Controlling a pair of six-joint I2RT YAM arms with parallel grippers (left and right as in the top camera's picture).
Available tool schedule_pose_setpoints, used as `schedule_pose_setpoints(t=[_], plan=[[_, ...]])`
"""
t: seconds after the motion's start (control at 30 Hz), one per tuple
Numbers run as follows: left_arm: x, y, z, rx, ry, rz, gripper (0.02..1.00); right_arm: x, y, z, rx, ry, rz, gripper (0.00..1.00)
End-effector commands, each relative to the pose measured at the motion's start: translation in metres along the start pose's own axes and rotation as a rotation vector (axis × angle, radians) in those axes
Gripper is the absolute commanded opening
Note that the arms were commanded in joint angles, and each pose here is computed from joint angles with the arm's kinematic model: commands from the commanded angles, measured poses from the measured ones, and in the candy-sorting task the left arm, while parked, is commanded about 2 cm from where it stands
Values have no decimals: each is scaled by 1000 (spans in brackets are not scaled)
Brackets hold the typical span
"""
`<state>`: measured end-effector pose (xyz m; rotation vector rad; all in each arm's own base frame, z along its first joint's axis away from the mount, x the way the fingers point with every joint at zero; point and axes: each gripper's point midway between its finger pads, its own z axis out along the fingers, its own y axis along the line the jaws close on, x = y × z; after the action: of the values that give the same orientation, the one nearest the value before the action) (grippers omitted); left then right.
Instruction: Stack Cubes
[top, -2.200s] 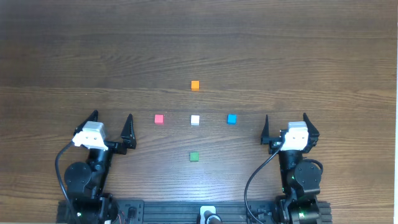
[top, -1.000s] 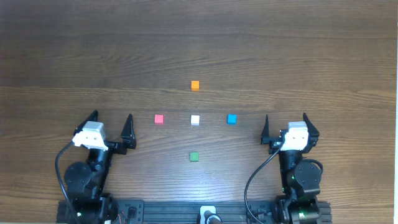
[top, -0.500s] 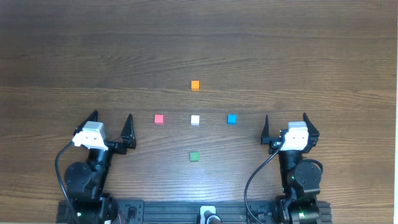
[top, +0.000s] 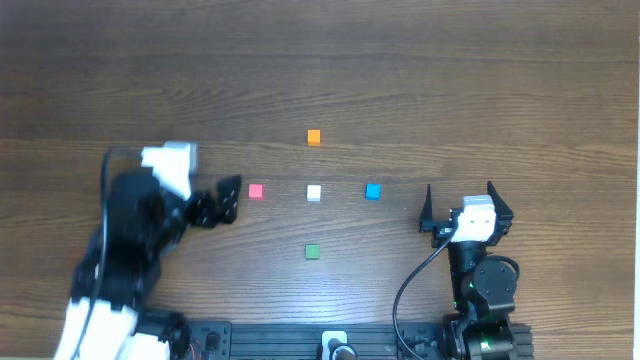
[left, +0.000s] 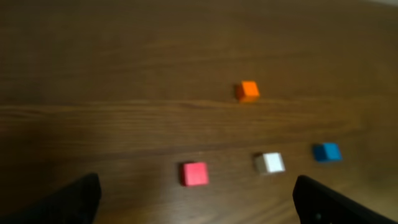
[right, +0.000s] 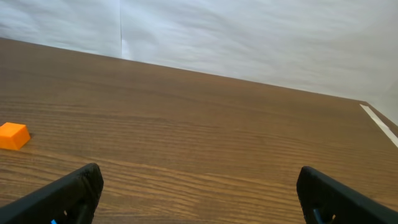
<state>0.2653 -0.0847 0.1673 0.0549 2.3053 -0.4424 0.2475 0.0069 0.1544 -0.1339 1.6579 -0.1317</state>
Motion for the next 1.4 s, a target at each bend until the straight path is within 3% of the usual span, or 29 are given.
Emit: schedule_pose_setpoints(t=[0.03,0.4,0.97,1.4], plan=[[2,-18,34,18,198,-63,998,3,0,0,1,5,3,993],[73,-15,116,-113,537,-150,998,3,0,0,1,5,3,993],[88,5,132,-222,560,-132,989,3,0,0,1,5,3,993],[96,11,137,-250,583,-129,982,3,0,0,1,5,3,991]])
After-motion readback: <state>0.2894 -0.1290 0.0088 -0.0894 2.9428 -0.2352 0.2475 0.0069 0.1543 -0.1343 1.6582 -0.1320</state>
